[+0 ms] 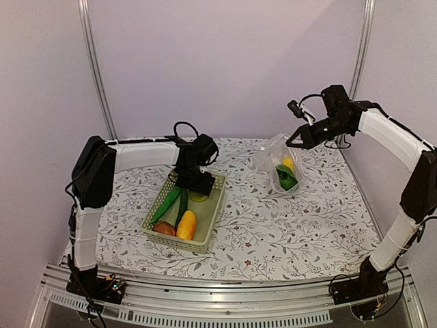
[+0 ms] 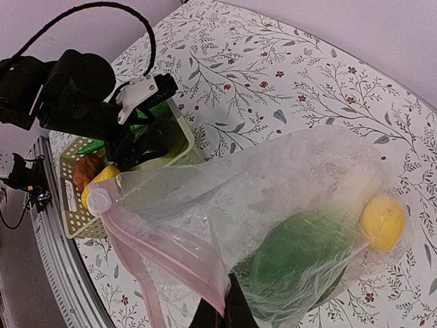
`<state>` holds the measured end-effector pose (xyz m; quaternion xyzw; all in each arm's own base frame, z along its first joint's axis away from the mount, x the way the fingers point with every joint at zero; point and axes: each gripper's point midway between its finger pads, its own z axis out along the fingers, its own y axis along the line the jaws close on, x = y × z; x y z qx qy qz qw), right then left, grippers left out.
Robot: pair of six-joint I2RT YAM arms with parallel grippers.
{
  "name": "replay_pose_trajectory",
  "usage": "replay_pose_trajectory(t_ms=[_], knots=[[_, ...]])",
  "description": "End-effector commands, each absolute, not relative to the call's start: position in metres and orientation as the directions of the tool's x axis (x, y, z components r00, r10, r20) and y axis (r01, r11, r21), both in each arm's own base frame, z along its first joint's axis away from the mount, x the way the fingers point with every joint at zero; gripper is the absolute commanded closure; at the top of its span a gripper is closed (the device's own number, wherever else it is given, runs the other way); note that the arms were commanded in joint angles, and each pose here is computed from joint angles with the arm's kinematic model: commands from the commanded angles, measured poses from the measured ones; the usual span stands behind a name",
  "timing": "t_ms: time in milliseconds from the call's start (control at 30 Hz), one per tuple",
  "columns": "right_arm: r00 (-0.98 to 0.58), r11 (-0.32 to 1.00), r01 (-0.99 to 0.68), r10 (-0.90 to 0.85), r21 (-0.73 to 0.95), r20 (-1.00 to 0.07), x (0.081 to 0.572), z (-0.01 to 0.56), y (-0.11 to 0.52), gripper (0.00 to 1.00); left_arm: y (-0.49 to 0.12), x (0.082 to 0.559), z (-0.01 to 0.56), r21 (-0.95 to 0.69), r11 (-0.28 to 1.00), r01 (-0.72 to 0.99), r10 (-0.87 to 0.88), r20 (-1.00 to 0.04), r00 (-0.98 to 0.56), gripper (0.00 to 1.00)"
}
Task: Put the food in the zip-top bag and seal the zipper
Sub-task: Pick up the fake fruit from the bin.
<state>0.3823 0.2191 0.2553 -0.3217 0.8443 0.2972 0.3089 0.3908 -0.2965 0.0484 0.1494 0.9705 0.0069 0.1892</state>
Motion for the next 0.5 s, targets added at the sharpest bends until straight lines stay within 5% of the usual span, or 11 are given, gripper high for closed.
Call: replay_pose_trajectory(t_ms=[0, 300, 467], knots=[[-0.595, 0.615, -0.732, -0.367, 0.293, -0.715, 0.382, 0.259, 0.22, 1.0, -0.2986, 0.398, 0.0391, 0.044, 0.953, 0.3, 0.295, -0.355, -0.887, 0.25], [-0.591, 0.615, -0.734, -0.371, 0.288, -0.716, 0.3811, 0.2618, 0.2204, 1.0, -0.2943, 0.404, 0.0343, 0.061, 0.958, 0.28, 0.283, -0.356, -0.891, 0.26], [-0.589, 0.617, -0.735, -0.374, 0.282, -0.717, 0.382, 0.2647, 0.2203, 1.0, -0.298, 0.4035, 0.0442, 0.038, 0.958, 0.283, 0.276, -0.368, -0.888, 0.41]])
